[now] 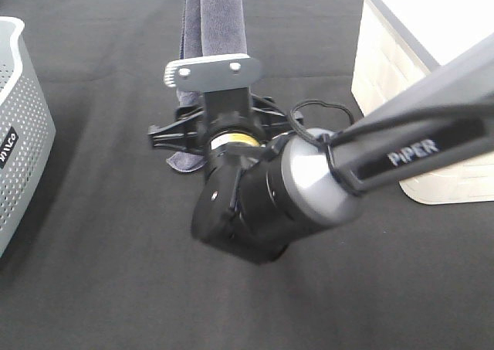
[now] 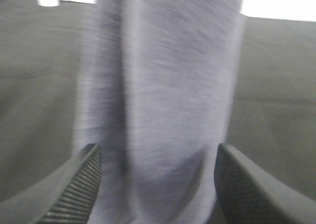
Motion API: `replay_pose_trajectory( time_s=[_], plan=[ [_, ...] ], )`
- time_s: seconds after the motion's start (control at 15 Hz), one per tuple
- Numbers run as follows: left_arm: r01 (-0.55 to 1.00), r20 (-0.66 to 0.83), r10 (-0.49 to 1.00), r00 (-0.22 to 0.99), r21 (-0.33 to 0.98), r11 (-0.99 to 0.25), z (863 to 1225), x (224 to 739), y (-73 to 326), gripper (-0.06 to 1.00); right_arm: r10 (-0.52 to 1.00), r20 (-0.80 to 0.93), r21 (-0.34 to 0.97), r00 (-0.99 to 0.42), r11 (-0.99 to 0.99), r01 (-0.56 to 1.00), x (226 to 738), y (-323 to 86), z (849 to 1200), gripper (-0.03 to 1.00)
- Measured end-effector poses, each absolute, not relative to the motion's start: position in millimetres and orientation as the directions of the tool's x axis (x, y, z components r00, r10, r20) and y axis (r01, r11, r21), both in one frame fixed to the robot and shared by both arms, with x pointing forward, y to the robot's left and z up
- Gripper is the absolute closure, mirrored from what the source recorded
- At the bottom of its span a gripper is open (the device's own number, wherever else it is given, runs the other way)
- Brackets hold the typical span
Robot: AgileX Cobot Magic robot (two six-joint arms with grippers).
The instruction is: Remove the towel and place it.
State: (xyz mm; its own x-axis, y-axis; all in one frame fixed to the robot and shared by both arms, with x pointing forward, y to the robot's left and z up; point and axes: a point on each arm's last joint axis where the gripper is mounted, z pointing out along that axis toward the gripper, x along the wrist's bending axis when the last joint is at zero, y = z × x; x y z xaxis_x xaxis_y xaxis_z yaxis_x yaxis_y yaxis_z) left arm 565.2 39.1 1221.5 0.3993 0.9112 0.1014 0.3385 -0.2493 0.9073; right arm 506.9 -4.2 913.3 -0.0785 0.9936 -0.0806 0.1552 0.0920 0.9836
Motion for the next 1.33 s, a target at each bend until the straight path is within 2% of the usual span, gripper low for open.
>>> replay_pose_trajectory(
  time_s=[0.13,0.27,0.4,0.53,0.6,0.73,0.93,1.33],
  plan=[
    [0.337,0.104,0.911,0.398,0.907,-0.251,1222,565,39,0.94,0.995,-0.074,0.979,-0.068,0.086,0.187,513,-8,908,0.32],
    [0.336,0.105,0.911,0.398,0.908,-0.251,1222,565,39,0.94,0.996,-0.066,0.976,-0.066,0.078,0.204,513,-8,907,0.39],
    [0.335,0.106,0.911,0.398,0.908,-0.252,1222,565,39,0.94,0.998,-0.056,0.974,-0.044,0.064,0.218,513,-10,906,0.59],
    [0.335,0.106,0.911,0.398,0.908,-0.252,1222,565,39,0.94,0.999,-0.053,0.977,-0.012,0.054,0.205,514,-13,908,0.89],
    [0.335,0.106,0.911,0.398,0.908,-0.252,1222,565,39,0.94,0.999,-0.052,0.978,-0.006,0.052,0.202,514,-13,908,0.95],
    [0.335,0.106,0.911,0.398,0.908,-0.252,1222,565,39,0.94,0.999,-0.039,0.97,-0.035,0.046,0.239,513,-10,907,0.95],
    [0.333,0.106,0.911,0.397,0.909,-0.251,1222,565,39,0.94,0.979,0.033,0.937,-0.199,0.039,0.348,507,-8,928,0.95],
    [0.334,0.068,0.921,0.383,0.92,-0.206,1246,563,51,0.94,0.833,0.15,0.788,-0.532,0.224,0.574,524,-70,987,0.95]
  ],
)
